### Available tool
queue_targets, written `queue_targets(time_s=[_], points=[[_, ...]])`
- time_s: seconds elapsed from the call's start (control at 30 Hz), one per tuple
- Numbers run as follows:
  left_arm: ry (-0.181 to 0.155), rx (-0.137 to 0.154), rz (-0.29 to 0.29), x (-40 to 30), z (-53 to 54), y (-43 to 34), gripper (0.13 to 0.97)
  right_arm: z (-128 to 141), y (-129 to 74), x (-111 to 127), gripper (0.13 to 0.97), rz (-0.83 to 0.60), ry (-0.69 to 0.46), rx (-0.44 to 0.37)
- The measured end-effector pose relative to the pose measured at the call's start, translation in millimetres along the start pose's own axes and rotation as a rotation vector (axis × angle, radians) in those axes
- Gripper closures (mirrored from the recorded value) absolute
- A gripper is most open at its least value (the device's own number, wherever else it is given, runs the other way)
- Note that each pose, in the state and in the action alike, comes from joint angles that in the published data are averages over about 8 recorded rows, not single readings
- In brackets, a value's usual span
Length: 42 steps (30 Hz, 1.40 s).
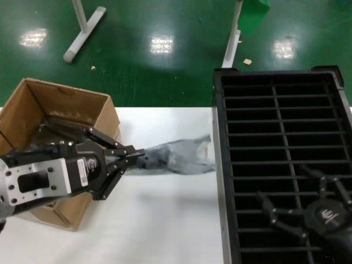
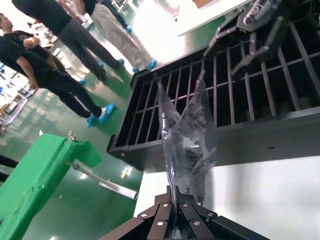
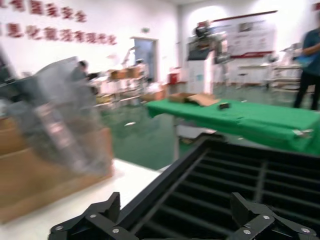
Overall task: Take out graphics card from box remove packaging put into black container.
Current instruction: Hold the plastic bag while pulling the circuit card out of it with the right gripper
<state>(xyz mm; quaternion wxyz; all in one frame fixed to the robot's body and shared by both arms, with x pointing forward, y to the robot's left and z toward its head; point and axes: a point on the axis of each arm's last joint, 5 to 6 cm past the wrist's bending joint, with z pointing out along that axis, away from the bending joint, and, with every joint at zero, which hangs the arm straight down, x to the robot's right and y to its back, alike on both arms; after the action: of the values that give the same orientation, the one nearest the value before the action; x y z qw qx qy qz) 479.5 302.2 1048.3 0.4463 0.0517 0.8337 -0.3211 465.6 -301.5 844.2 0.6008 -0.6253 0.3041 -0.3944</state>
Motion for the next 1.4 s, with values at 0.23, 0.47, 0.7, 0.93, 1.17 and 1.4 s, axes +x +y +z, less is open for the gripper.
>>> queue_targets(time_s=[0.23,0.47,0.7,0.93,1.17,1.4], points=[[-0.006,0.013,0.008,3.0,-2.0,2.4,0.955,-6,3,1,0.369,-0.057,-0.136,-0.017],[-0.002,0.016,0.013,6.1,-8.9,7.4,0.955,-4,-5,8,0.519,-0.116,-0.218,-0.005],[0.015,0.024,0.018,12.1,-20.0,14.8,0.955,7,-11,5,0.625,-0.154,-0.256,0.005],[0.033,0.039,0.016,16.8,-27.0,18.7,0.955,17,-14,1,0.767,-0.180,-0.272,0.023],[0.047,0.055,0.025,18.1,-24.3,17.0,0.955,24,-16,3,0.872,-0.196,-0.278,0.043],[0.054,0.076,0.045,22.6,-10.5,11.7,0.955,25,-23,3,0.907,-0.187,-0.287,0.059]])
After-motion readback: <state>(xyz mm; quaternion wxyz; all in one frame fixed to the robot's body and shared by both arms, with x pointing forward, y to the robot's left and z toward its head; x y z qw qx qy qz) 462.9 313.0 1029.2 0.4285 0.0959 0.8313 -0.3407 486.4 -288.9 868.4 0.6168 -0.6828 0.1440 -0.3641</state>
